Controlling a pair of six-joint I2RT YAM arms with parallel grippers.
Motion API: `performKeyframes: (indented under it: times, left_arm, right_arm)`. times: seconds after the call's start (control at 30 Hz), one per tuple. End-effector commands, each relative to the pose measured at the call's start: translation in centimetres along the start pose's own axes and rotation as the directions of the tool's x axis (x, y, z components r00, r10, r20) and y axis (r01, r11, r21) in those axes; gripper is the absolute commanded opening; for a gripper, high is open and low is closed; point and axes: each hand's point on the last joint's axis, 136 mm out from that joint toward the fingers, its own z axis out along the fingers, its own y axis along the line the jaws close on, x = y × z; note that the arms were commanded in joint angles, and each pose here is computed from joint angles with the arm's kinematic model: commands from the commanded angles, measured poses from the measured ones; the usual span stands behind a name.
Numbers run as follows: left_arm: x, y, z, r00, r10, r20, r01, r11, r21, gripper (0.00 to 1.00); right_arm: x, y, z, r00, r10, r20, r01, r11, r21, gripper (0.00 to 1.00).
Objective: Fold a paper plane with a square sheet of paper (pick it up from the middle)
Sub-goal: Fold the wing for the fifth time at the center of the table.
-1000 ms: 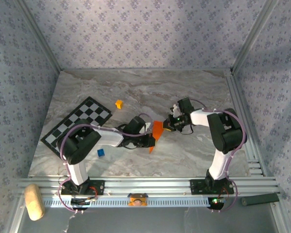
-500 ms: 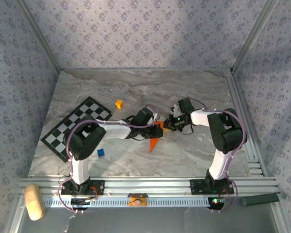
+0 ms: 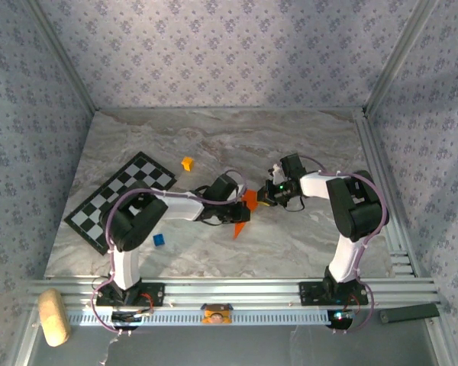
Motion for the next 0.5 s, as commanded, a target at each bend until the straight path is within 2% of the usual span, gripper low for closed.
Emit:
performKeyframes:
  times: [0.0,0.13,0.3,0.47]
  left_arm:
    - [4.4,2.3,-1.1,0.991,-0.024,-0.132,0.015,0.997,-0.07,0.08]
    - [6.1,2.6,-1.9,0.986,-0.014,-0.164,0.003,0.998,-0.068,0.08]
    - [8.5,4.2,-2.9,0.979,-0.006,-0.203,-0.025,0.988,-0.154,0.08]
    - [9.4,5.1,-4.1,0.98,0.0,-0.199,-0.039,0.98,-0.193,0.08]
  right_arm:
    - [1.6,-4.1,0.5,0.998,0.061,-0.03,-0.056,0.989,0.136,0.02]
    - [1.5,-4.3,0.4,0.998,0.064,-0.025,-0.06,0.988,0.142,0.02]
    - [1.5,-4.3,0.3,0.997,0.067,-0.025,-0.063,0.987,0.145,0.01]
    - [1.5,-4.3,0.4,0.997,0.067,-0.023,-0.063,0.987,0.146,0.02]
